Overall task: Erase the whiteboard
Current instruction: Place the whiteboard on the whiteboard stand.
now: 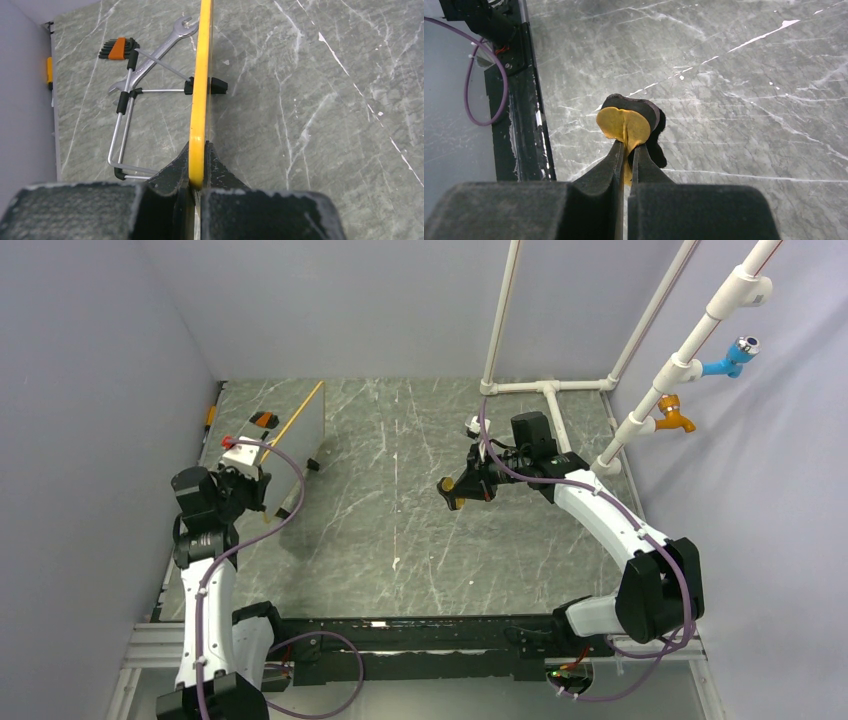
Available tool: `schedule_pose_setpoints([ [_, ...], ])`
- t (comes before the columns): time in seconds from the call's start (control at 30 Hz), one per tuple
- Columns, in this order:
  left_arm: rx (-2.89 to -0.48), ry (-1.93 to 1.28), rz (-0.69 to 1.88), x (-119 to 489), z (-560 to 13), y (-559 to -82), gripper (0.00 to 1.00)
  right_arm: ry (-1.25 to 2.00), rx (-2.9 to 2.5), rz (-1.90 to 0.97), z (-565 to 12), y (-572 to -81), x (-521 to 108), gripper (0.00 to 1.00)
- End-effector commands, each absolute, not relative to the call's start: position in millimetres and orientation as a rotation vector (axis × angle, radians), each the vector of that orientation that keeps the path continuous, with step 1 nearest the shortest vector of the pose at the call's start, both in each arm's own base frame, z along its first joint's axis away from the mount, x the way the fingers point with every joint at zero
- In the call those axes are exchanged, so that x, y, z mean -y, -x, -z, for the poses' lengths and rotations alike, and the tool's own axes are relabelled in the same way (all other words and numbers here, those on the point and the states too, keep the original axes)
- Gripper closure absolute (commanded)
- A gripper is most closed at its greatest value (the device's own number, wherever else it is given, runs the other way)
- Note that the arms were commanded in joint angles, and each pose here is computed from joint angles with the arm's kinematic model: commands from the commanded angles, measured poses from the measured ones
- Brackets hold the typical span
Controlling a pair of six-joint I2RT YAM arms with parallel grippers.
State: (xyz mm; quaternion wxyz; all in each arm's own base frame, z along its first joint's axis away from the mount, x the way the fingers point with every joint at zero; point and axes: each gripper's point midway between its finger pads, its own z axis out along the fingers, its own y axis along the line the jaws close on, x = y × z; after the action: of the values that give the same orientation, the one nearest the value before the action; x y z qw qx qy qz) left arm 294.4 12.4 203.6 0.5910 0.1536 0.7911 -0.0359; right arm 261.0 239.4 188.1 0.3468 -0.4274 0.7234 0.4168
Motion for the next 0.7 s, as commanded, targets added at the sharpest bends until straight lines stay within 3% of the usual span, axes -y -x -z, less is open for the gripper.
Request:
schedule_pose_setpoints([
  [0.0,-1.751,-0.348,-0.072,-35.3,-225.4,-308.2,1.0,1.148,-1.79,-1.092,-201.3,-257.9,-241.8,1.0],
  [0.67,-1.805,-0.27,-0.179,-59.0,-200.9,-306.9,0.98,1.15,-1.77,-1.093,-207.0,-255.0,-241.9,1.0],
])
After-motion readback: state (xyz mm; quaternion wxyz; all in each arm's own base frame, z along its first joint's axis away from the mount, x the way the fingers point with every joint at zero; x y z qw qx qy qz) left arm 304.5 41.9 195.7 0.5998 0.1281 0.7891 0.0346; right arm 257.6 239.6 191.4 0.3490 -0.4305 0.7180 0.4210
